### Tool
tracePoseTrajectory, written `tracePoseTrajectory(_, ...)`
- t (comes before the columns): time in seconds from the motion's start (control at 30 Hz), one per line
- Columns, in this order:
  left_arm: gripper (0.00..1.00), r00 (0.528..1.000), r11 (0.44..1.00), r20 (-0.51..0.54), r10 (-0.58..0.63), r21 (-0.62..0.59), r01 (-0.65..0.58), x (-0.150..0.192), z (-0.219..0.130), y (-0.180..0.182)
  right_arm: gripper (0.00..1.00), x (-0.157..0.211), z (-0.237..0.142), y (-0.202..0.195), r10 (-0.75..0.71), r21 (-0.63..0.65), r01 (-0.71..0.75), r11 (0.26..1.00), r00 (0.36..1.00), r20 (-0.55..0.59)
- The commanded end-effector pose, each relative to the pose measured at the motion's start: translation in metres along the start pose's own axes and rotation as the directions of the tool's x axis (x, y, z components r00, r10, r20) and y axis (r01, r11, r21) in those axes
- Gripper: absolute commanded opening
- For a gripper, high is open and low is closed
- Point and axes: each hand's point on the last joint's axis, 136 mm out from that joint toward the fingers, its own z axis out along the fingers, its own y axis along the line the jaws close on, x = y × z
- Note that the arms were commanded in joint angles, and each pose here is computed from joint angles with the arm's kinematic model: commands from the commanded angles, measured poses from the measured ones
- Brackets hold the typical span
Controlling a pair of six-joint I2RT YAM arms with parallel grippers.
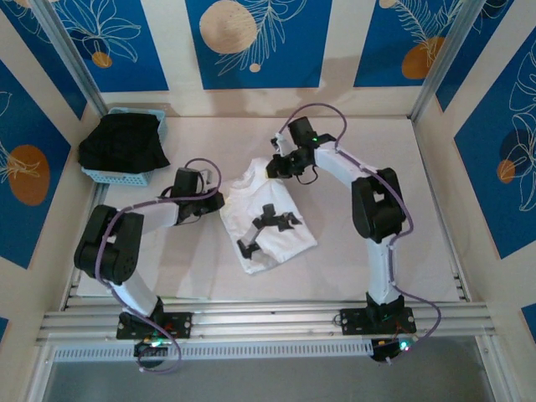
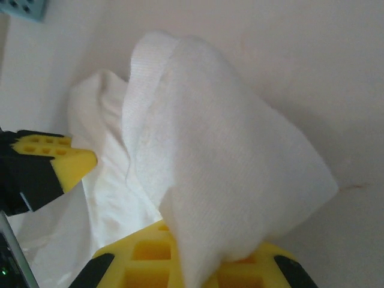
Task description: Fold the inside-out t-shirt
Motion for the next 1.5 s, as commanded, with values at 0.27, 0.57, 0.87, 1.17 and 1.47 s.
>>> tracePoseTrajectory(0.27, 0.0, 0.919, 0.959, 0.314, 0.239, 0.071, -0.274, -0.14, -0.047, -0.086, 0.0, -0.111, -0.09, 0.03, -0.125, -0.011, 0.139, 0.99, 0.916, 0.381)
tracePoseTrajectory(0.57, 0.0, 0.82, 0.913, 0.465, 0.332, 0.058, -0.403, -0.192, -0.104, -0.138, 0.0, -0.145, -0.161, 0.071, -0.213, -0.029, 0.261, 0.965, 0.842, 0.496)
tracePoseTrajectory(0.87, 0.0, 0.881, 0.894, 0.372, 0.292, 0.222, -0.389, -0.076, -0.086, -0.123, 0.01, -0.021, -0.104, 0.051, -0.069, -0.12, 0.117, 0.986, 0.935, 0.347)
tracePoseTrajectory(1.17, 0.0, 0.948, 0.881, 0.218, 0.231, 0.366, -0.299, 0.049, -0.088, -0.122, 0.04, 0.101, -0.072, 0.035, 0.098, -0.106, -0.079, 0.991, 0.978, 0.185)
tracePoseTrajectory(1.47, 0.0, 0.922, 0.913, 0.225, 0.315, 0.192, -0.359, 0.029, -0.065, -0.096, 0.05, 0.103, -0.068, 0.003, 0.146, -0.021, -0.144, 0.989, 0.974, 0.171)
